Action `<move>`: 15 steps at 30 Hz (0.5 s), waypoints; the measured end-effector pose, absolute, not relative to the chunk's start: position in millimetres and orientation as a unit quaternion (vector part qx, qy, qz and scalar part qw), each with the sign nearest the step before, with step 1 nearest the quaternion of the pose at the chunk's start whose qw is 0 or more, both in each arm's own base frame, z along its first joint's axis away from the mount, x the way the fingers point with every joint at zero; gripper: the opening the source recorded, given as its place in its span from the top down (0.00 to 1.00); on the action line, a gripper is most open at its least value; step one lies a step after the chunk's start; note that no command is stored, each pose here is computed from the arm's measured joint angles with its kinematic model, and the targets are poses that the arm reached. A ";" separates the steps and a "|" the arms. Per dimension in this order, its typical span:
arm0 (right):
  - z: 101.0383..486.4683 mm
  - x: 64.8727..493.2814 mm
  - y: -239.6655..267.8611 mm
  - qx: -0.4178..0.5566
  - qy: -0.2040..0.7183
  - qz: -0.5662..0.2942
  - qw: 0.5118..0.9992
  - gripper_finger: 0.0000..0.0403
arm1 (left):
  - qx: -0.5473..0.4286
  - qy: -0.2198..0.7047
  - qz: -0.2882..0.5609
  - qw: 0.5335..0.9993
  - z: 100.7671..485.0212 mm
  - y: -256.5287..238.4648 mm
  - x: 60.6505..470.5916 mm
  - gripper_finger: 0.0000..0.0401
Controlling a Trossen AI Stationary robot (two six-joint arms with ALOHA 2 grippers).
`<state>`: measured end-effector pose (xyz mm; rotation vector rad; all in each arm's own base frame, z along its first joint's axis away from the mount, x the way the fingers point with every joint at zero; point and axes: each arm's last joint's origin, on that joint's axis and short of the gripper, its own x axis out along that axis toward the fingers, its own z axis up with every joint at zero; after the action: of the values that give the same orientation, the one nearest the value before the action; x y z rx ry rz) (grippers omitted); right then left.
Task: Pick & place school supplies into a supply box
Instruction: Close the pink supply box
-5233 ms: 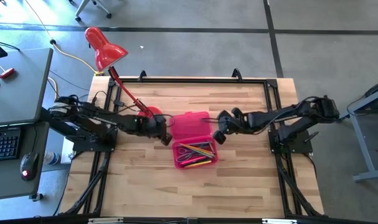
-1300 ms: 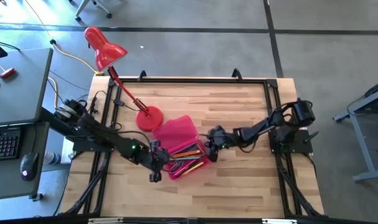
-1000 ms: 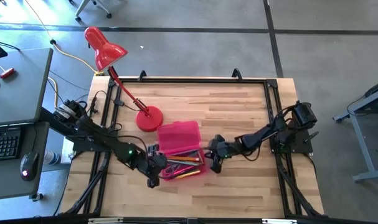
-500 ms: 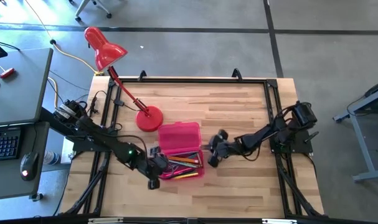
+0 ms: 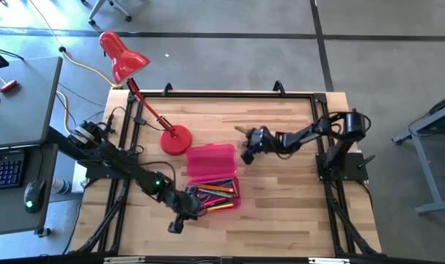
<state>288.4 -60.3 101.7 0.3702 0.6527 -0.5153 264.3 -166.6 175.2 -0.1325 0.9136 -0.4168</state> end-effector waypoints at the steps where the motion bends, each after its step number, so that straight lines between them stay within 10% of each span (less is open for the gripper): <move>1: 100.3 289.1 -67.6 0.184 0.309 -0.240 0.902 1.00 | -0.061 0.447 -0.199 0.870 169.6 -166.8 264.5 0.90; 15: 69.1 325.3 -97.8 0.225 0.279 -0.117 0.926 1.00 | -0.047 0.479 -0.184 0.857 146.8 -168.1 267.3 0.90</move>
<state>325.3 -97.8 69.1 0.4612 0.5731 -0.2398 267.3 -168.1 146.8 -0.0990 1.0055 -0.3864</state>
